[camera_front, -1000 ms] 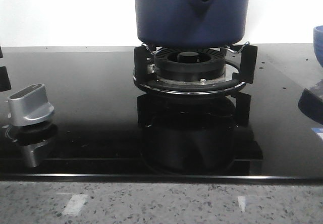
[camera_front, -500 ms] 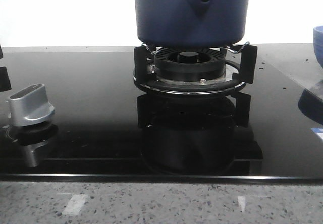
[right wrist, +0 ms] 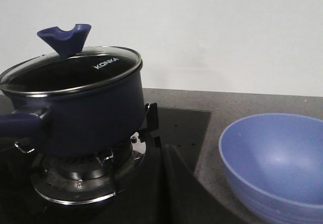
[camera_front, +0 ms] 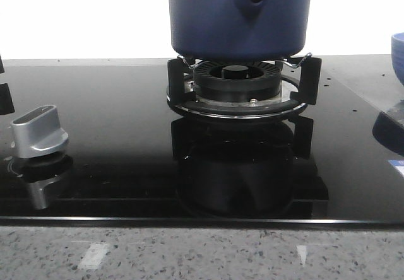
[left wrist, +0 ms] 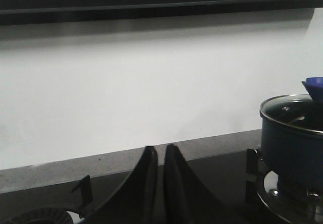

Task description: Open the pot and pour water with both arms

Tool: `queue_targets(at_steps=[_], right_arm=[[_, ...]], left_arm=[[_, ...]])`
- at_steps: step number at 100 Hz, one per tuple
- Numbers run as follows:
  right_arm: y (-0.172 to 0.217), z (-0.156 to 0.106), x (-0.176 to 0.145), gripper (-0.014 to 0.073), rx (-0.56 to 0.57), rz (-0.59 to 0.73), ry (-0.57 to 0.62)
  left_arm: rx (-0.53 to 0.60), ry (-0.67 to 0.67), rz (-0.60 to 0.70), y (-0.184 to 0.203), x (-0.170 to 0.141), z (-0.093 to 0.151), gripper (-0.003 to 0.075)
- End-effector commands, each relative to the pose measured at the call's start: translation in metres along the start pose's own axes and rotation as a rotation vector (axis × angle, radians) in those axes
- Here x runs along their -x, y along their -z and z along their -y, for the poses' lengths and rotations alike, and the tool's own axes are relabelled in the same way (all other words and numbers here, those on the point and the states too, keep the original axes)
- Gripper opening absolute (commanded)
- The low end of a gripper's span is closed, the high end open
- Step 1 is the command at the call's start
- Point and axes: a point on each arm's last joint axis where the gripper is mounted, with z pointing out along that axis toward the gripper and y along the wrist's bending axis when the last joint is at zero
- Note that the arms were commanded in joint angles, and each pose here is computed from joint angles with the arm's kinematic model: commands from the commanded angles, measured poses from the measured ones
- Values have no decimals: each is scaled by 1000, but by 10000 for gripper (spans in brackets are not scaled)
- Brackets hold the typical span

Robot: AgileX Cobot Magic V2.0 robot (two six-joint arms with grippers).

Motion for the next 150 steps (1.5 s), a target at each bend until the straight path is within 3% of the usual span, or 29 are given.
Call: queue_targets(at_steps=[1, 105, 127, 150], right_arm=[[5, 4, 6, -55, -43, 66, 4], [5, 4, 2, -55, -40, 54, 2], [5, 4, 3, -55, -42, 55, 2], [5, 4, 3, -55, -42, 55, 2]], left_arm=[[19, 45, 35, 7, 1, 0, -20], [22, 106, 27, 9, -8, 0, -20], [200, 205, 22, 9, -15, -16, -20], [202, 182, 26, 24, -55, -12, -20]])
